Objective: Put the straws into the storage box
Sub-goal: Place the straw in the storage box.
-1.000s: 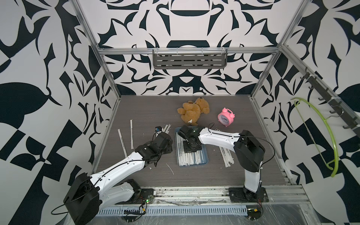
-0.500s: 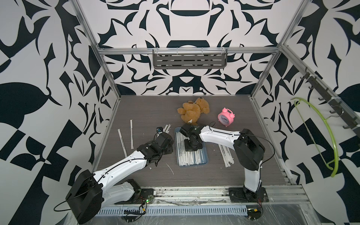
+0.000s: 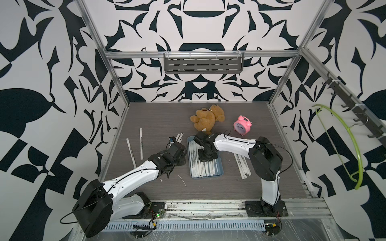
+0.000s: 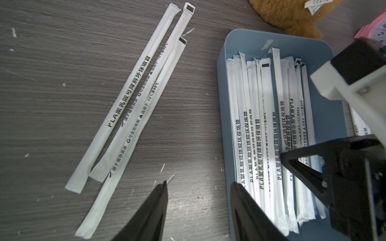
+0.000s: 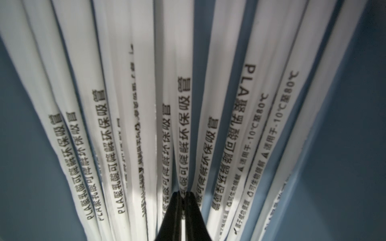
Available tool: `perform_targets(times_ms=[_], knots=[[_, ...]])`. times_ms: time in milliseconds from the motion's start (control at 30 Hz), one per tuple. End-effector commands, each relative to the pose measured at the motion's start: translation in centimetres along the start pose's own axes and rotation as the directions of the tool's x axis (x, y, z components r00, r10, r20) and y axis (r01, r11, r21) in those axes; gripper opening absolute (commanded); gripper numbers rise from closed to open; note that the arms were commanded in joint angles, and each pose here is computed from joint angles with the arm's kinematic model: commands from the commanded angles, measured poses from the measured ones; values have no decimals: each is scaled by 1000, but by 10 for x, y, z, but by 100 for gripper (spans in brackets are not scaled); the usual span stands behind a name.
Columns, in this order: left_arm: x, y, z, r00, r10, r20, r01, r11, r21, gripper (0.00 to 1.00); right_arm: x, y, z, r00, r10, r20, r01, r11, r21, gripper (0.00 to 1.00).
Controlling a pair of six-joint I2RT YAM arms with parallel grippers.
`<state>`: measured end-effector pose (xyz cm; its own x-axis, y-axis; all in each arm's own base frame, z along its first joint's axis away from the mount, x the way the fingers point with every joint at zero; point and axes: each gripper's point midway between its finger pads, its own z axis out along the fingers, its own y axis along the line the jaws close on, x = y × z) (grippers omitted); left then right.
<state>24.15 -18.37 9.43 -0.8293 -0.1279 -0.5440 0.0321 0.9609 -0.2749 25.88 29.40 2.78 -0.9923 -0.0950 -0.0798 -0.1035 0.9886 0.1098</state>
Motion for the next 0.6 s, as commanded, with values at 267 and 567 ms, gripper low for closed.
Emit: perform_targets(times_ms=[267,567], knots=[[-8,5,-9,1000,7,-1,-7,1000,-15,53,-6,5,-28,999,-22,42,23,999,-32,20],[-27,14,-17,998,-63,7,63,997,37,51,-13,6,-57,994,-31,104,35,999,-41,31]])
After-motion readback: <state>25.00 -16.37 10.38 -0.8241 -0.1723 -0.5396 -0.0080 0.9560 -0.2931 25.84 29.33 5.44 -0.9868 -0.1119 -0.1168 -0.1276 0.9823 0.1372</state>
